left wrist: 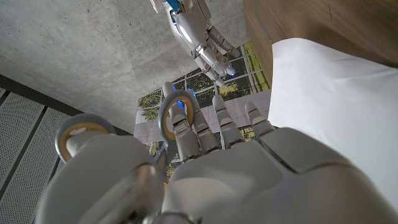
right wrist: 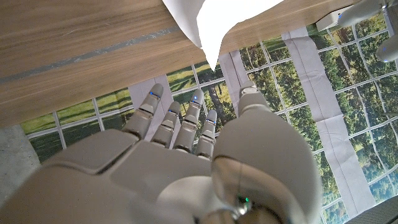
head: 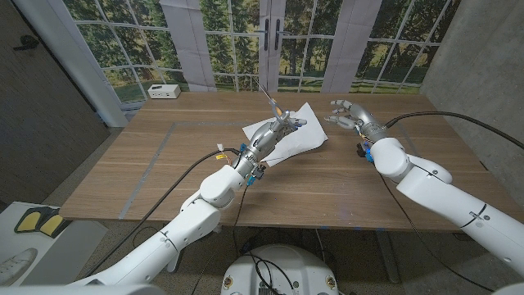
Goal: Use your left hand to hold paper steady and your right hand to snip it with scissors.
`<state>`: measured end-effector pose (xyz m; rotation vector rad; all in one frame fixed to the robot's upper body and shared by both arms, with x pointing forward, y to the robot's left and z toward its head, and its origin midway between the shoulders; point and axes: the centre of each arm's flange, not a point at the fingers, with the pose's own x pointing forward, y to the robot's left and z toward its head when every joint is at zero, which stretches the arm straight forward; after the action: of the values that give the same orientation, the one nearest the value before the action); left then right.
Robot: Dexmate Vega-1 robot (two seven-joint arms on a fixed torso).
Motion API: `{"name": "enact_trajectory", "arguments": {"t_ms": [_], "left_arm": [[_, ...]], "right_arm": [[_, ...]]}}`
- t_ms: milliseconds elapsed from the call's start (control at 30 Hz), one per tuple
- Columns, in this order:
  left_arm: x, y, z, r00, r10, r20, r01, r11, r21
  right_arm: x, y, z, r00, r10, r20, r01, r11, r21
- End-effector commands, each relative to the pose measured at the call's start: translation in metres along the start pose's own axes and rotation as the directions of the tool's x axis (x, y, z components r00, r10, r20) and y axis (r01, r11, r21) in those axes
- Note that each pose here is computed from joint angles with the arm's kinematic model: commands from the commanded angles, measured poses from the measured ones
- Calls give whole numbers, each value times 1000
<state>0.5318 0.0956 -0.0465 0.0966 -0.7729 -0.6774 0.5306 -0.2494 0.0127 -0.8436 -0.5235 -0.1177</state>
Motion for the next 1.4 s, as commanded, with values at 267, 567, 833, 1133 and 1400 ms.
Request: {"name": "enact_trajectory", "arguments": {"t_ms": [267, 567, 833, 1133, 1400], "left_arm": [[-1, -1, -1, 1000, 6, 14, -6, 1000, -8], [1, -3, -1, 1000, -6, 21, 6, 1000, -10], [2, -3, -1, 1000, -8, 18, 8, 1000, -9], [1, -1, -1, 1000, -8, 21, 8, 1000, -5], [0, -1, -1, 1000, -7, 21, 7, 1000, -8]], "right_arm": [[16, 22, -5, 997, 75, -26, -74, 996, 43], [20, 28, -6, 996, 84, -32, -83, 996, 36], [23, 32, -9, 996, 85, -32, -83, 995, 63], [29, 36, -10, 995, 84, -53, -81, 995, 50], [37, 41, -10, 990, 128, -61, -124, 991, 54]]}}
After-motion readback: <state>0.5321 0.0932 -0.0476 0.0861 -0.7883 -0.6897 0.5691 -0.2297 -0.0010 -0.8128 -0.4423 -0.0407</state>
